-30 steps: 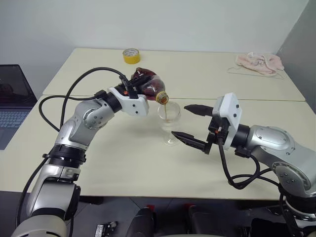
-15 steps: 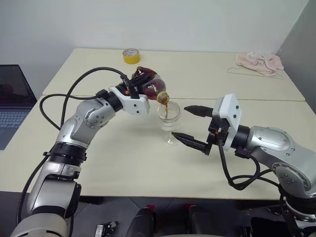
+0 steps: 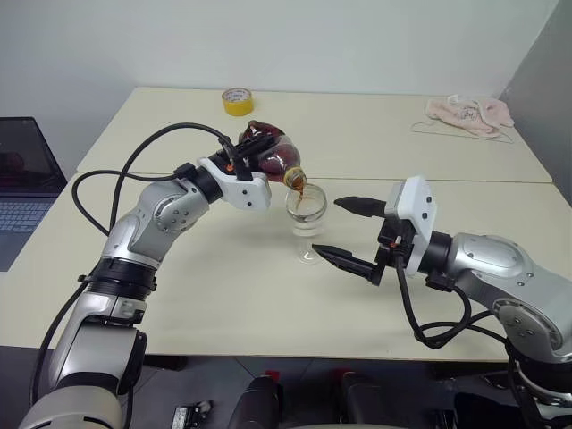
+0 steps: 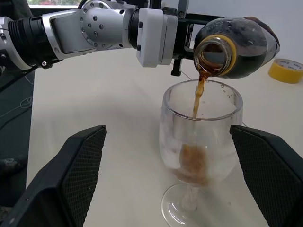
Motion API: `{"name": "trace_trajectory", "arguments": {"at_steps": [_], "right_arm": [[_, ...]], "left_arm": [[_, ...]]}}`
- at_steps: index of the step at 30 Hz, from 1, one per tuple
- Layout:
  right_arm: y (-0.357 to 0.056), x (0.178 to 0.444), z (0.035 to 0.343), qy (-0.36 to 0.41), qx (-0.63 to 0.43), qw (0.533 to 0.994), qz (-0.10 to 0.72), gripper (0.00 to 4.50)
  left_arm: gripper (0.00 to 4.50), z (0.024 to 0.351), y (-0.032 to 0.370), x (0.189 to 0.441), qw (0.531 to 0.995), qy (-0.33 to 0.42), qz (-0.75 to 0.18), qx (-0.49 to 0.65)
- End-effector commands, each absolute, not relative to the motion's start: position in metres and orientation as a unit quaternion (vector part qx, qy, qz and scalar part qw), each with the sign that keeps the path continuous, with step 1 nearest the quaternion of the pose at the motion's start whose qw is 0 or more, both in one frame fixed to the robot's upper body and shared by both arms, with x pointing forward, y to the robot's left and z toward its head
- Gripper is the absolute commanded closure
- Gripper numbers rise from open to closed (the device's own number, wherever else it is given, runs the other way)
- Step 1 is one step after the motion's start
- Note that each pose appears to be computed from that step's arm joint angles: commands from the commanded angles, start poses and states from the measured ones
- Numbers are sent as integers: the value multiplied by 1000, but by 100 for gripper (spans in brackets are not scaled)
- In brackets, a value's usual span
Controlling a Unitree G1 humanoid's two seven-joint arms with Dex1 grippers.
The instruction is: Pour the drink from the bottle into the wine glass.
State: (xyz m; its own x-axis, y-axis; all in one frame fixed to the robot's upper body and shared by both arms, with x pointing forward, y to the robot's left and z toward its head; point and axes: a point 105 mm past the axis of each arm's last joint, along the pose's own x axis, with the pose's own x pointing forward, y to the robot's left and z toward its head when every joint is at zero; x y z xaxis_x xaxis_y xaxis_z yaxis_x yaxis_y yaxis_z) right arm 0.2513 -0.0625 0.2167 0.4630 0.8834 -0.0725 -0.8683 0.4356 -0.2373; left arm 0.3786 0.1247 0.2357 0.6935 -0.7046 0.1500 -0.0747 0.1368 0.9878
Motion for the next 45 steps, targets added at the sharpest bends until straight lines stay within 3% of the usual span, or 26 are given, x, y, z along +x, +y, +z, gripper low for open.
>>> {"name": "trace_trajectory", "arguments": {"at_steps": [1,21,39,45], "right_arm": [[-63,244,234,-63,-127,840,523,0],[-78,241,236,-60,-138,839,523,0],[-68,244,243,-71,-133,834,530,0],[-66,243,243,-73,-133,831,535,0]], "left_arm": [[376,260,122,374,670,-355,-209,617],[376,259,123,374,671,-353,-210,617],[376,245,124,364,763,-298,-226,527],[376,243,141,370,851,-247,-195,420]]}}
